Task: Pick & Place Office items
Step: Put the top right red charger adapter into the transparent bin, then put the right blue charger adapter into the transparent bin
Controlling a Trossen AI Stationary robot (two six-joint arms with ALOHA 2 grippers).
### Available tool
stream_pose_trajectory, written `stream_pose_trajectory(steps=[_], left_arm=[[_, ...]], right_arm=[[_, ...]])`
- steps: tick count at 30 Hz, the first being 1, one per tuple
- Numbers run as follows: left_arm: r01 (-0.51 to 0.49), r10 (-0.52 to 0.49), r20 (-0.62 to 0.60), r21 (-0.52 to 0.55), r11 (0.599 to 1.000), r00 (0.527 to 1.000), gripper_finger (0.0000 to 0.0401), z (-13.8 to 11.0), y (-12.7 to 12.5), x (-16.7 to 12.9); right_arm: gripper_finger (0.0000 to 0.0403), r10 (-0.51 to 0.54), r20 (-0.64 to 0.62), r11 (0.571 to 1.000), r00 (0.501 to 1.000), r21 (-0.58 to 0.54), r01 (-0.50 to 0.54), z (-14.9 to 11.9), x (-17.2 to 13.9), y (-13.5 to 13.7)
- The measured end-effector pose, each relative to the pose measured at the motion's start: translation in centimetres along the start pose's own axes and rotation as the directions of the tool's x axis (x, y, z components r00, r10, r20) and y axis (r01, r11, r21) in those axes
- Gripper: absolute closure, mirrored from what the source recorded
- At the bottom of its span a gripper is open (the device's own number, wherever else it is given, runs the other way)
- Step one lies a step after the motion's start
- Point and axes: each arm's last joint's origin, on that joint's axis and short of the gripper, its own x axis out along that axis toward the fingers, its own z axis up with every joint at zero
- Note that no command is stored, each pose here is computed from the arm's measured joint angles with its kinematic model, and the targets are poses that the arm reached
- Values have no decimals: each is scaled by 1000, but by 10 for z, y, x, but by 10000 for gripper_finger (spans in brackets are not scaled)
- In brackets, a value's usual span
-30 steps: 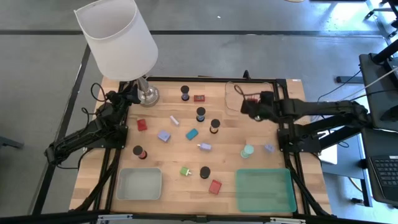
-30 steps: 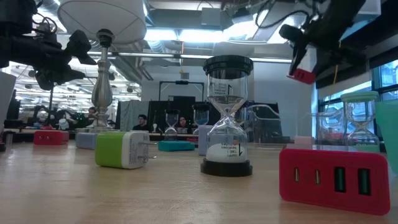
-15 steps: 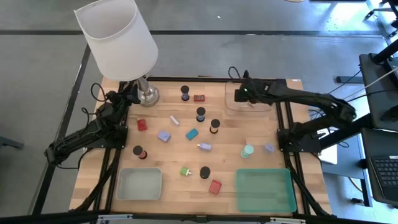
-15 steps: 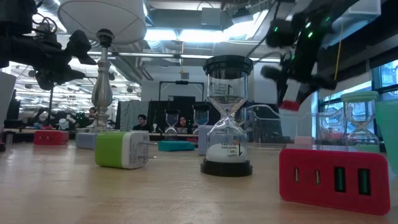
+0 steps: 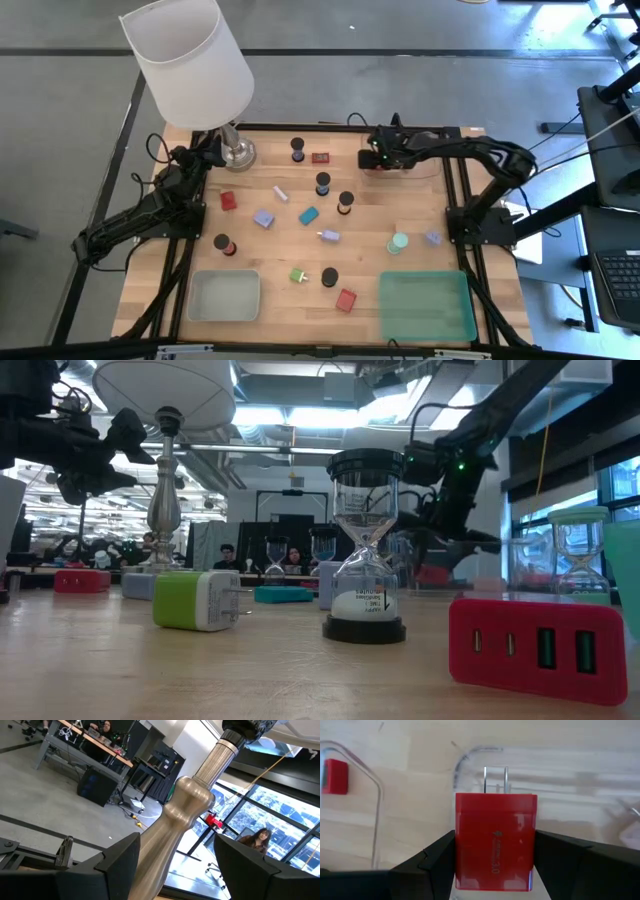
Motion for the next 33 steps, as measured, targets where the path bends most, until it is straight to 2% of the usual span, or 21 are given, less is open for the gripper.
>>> stream_pose_trajectory(steps=[12, 22, 26, 29, 33], left_arm=[[0, 0, 0, 0, 1000, 1000, 150, 0, 0, 0], [0, 0, 0, 0, 1000, 1000, 150, 0, 0, 0], [0, 0, 0, 0, 1000, 1000, 150, 0, 0, 0], [0, 0, 0, 0, 1000, 1000, 150, 0, 0, 0], [0, 0, 0, 0, 1000, 1000, 150, 0, 0, 0]], right_arm=[[177, 27, 22, 1000, 999, -5, -26, 2, 4, 3], [106, 23, 25, 1000, 999, 6, -24, 2, 5, 3], [89, 41, 8, 999, 999, -25, -40, 2, 4, 3], [86, 67, 2, 997, 998, -51, -66, 5, -5, 5], [92, 129, 126, 988, 984, -102, -116, 13, -37, 13]])
